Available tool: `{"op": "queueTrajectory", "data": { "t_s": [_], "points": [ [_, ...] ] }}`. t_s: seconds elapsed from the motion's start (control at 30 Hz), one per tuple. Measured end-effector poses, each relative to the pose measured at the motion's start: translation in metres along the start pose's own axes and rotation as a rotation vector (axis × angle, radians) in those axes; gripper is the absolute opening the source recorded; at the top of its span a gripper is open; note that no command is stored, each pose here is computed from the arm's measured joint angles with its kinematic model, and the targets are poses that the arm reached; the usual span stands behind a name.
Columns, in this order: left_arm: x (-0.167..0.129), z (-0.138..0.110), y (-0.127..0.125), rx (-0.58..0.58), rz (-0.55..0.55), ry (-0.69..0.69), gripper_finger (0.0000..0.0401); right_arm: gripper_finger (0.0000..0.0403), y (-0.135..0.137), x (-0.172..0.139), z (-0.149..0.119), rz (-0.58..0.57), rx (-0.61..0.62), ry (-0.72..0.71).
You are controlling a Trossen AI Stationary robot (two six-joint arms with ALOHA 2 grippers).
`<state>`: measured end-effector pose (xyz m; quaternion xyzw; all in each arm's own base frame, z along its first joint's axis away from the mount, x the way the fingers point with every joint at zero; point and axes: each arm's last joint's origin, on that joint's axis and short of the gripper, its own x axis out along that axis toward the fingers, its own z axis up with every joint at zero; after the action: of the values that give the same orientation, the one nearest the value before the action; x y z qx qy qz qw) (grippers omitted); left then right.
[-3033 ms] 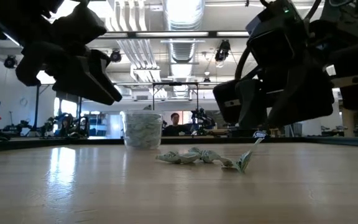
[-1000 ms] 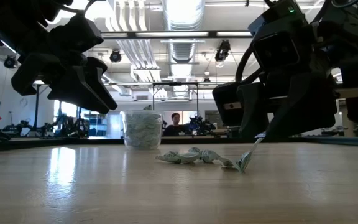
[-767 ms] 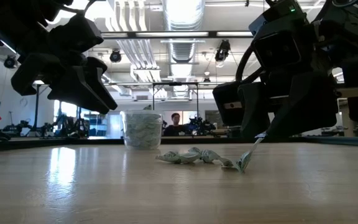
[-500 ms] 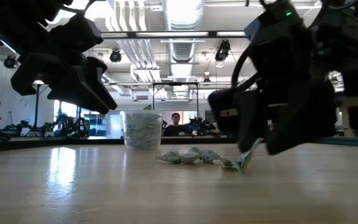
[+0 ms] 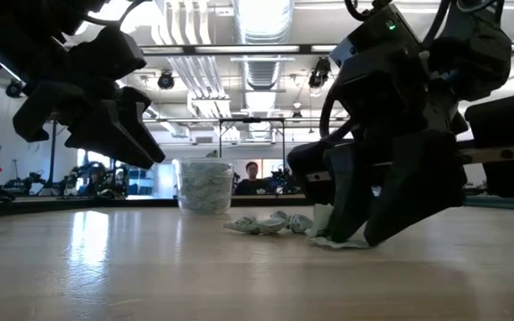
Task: Pick and place Stevia / Truvia into bins
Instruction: Put the stevia packet into the transparent container
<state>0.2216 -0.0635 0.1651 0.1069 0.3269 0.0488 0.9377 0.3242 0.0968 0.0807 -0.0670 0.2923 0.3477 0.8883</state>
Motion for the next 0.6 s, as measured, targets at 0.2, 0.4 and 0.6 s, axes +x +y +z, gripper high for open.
{"op": "queueTrajectory", "data": {
  "t_s": [0.2,0.4,0.6],
  "points": [
    [0.0001,0.0009,-0.0001,-0.006,0.0,-0.013,0.0157,0.0043,0.0004,-0.0007,-0.0022,-0.011,-0.025,0.015],
    [0.0001,0.0011,-0.0001,-0.006,0.0,-0.014,0.0157,0.001,0.0003,-0.0007,-0.0028,-0.017,-0.049,0.021],
    [0.0,0.0014,-0.0001,-0.007,-0.001,-0.017,0.0157,0.0008,0.0007,-0.009,0.0059,-0.073,-0.087,0.02]
  ]
}}
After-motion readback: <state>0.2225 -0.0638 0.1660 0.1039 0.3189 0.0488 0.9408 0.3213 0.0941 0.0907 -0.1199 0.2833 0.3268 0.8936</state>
